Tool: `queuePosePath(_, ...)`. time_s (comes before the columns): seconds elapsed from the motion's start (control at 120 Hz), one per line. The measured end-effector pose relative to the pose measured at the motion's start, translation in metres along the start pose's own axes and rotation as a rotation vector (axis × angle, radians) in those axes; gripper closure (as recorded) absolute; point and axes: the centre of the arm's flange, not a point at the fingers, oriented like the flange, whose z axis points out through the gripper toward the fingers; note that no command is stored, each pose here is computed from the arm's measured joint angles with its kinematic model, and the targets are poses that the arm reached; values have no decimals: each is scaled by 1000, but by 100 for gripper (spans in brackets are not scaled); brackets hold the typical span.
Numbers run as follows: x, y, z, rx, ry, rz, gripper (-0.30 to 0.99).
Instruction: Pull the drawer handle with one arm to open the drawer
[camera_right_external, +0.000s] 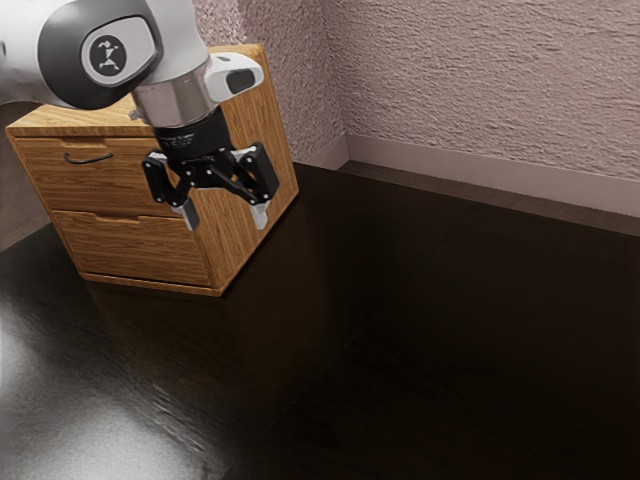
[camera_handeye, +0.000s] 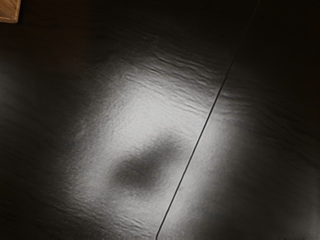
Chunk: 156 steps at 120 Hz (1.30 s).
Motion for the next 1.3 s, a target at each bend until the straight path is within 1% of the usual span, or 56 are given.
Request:
queuePosePath(0.15, -2, 4, 0, -23, -12, 5, 0)
queuePosePath(0.217, -1, 6, 2, -55, -29, 3, 0)
queuePosePath(0.283, -1, 5, 3, -74, -40, -1, 0)
queuePosePath(0.367, -1, 2, -1, -92, -38, -8, 0)
queuePosePath(0.417, -2, -3, -22, -109, -5, -7, 0)
queuePosePath(0.475, -7, -12, -66, -139, 75, 12, 0)
queuePosePath(0.533, -13, -25, -94, -157, 128, 49, 0)
queuePosePath(0.575, -24, -44, -120, -174, 177, 83, 0)
queuePosePath(0.608, -35, -75, -143, -179, 225, 91, 0)
queuePosePath(0.642, -46, -116, -163, -170, 273, 83, 0)
queuePosePath(0.667, -52, -139, -172, -157, 296, 87, 0)
queuePosePath(0.7, -58, -156, -179, -132, 315, 112, 0)
queuePosePath(0.75, -62, -169, -183, -86, 328, 169, 0)
queuePosePath(0.783, -57, -170, -178, -53, 321, 212, 0)
queuePosePath(0.85, -36, -163, -157, 27, 275, 301, 0)
queuePosePath(0.892, -25, -160, -147, 71, 257, 355, 0)
queuePosePath(0.967, -7, -157, -130, 131, 230, 464, 0)
queuePosePath(1.042, 6, -174, -118, 162, 216, 540, 0)
queuePosePath(1.183, 17, -233, -104, 209, 202, 625, 0)
queuePosePath(1.217, 19, -243, -99, 208, 193, 658, 0)
queuePosePath(1.3, 28, -264, -79, 174, 173, 734, 0)
